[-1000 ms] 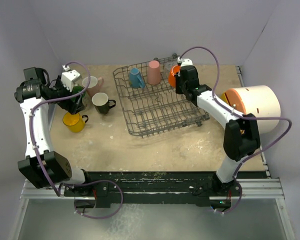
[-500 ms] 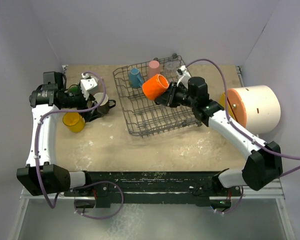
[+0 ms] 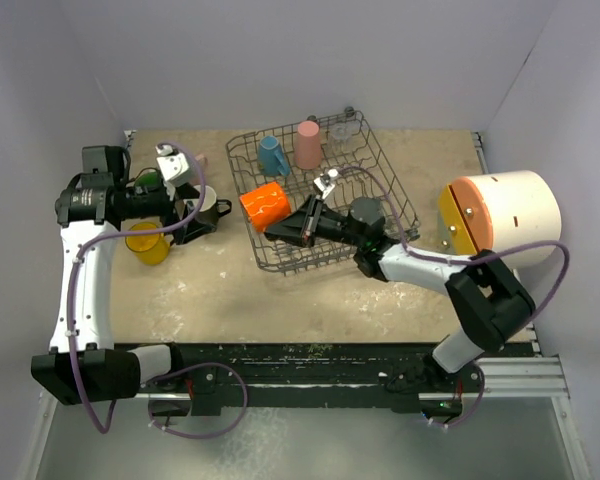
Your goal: Unload the cups from the dish rack
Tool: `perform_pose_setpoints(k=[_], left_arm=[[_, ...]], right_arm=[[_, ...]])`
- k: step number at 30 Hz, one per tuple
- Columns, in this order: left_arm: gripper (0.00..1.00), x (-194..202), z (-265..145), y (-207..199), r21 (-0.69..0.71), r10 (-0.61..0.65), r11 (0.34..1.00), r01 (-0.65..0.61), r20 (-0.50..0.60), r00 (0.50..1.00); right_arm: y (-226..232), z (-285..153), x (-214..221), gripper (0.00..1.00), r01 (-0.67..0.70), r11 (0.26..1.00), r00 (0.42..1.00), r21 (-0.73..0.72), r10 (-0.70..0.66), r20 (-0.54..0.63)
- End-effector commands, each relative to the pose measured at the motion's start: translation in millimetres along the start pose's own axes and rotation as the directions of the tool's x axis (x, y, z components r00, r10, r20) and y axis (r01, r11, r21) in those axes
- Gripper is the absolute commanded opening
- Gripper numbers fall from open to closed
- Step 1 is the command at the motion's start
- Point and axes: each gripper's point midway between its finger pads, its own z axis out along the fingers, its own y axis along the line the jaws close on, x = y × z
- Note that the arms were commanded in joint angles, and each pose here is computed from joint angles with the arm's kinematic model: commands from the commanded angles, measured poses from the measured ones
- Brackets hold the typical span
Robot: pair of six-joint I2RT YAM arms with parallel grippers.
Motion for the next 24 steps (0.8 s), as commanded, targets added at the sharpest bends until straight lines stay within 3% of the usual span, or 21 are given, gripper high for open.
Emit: perform_pose_setpoints(k=[1,14,24], left_arm=[[0.94,-20,-1,-12,0.031,0.066,0.997,-0.069,0.084,0.994],[0.82,-28,-4,-20,0.008,0.162,0.986,-0.164,0.144,0.976],[0.47,-26,-3,-18,0.006,0.150,0.988,-0.152,0.138,0.979]], right_arm=[[106,-4,27,0.00,0.002,0.912,0.998,-0.410,-0.027,-0.056],[134,12,59,0.00,-0.171,0.813,0.983,-0.557,0.107,-0.146],[150,27,63,0.00,-0.252,0.731,0.968,-0.635,0.181,-0.176]])
